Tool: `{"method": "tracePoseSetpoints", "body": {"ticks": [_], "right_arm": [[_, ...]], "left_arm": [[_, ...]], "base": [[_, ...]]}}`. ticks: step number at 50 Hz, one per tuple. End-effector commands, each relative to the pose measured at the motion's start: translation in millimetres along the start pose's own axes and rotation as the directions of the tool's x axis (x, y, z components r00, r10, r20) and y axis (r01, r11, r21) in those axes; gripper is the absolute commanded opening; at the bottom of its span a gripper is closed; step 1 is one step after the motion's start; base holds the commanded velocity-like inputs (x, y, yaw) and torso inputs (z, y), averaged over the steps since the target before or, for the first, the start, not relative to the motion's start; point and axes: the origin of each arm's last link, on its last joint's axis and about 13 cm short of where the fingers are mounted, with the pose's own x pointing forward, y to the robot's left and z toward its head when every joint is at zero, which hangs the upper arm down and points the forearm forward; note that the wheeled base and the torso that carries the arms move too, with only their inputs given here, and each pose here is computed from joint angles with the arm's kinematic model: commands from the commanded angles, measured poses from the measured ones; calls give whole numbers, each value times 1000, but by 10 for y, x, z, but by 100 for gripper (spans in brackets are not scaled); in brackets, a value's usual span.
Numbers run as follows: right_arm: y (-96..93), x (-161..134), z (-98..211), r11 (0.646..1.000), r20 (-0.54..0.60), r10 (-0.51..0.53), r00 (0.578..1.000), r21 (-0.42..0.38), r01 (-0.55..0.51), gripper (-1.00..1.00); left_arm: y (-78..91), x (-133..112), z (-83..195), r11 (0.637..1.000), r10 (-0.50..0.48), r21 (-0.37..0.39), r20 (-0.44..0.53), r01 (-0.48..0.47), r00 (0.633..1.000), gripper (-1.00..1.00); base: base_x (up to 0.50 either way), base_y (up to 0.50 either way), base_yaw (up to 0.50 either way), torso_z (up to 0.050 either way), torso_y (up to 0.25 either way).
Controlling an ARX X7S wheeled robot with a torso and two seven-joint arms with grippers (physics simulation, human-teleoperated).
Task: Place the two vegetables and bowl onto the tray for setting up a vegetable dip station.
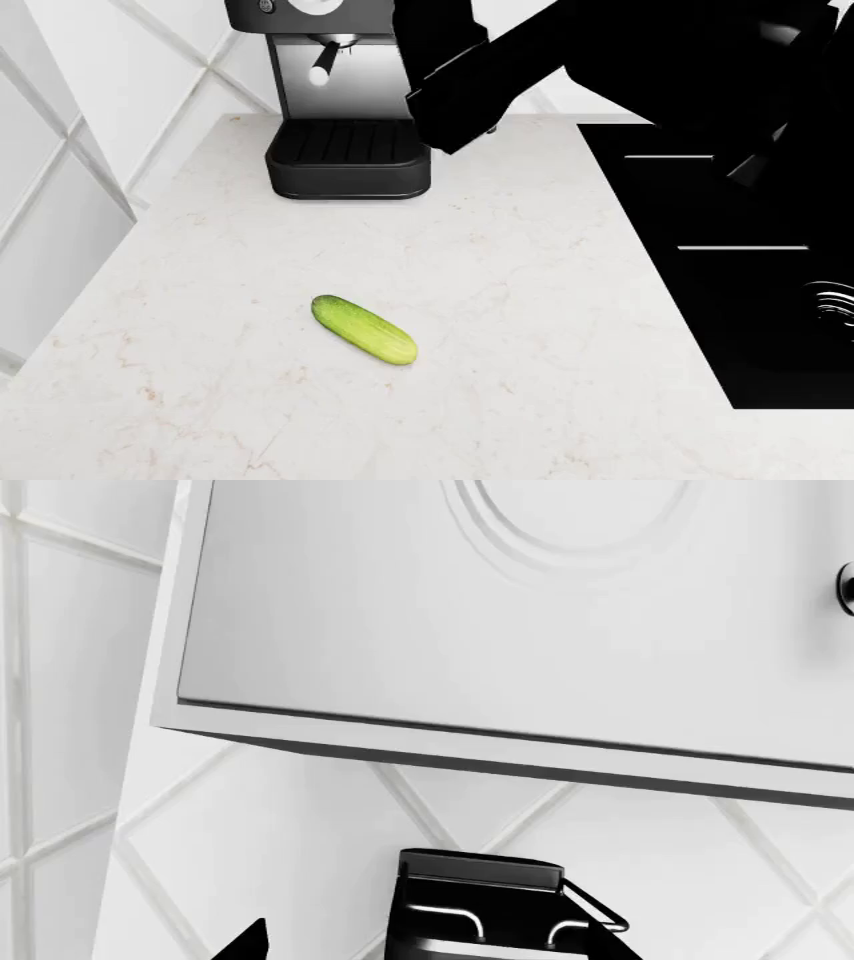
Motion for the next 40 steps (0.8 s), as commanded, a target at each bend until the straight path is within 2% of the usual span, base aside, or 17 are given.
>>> {"method": "tracePoseSetpoints", "body": {"ticks": [1,12,22,26,27,32,40], "right_arm": [[-21,162,-141,991,-126,128,984,52,-122,100],[-28,211,-233,973,-204,221,954,118,-201,100],[-10,257,-313,957,-278,288,917,120,-264,100],[-11,265,-329,951,-294,307,905,139,-277,100],[-11,274,-340,943,-302,326,896,170,-286,100],[-4,306,-368,938,-320,341,884,173,-299,100],[4,363,-453,925,-346,370,862,222,-307,100]], "left_arm": [[-2,6,-9,1000,0,1,-1,0,1000,100],[-8,-8,-8,1000,-2,3,-1,2,1000,100],[-12,-6,0,1000,-4,4,-1,4,1000,100],[-13,-1,0,1000,-4,4,-2,4,1000,100],[-12,0,-1,1000,-5,6,-2,5,1000,100],[-8,2,2,1000,-4,4,-2,4,1000,100],[-9,1,-4,1000,-4,5,-4,4,1000,100]], "base": [[0,0,0,0,0],[0,0,0,0,0],[0,0,0,0,0],[0,0,0,0,0],[0,0,0,0,0],[0,0,0,0,0],[0,0,0,0,0]]}}
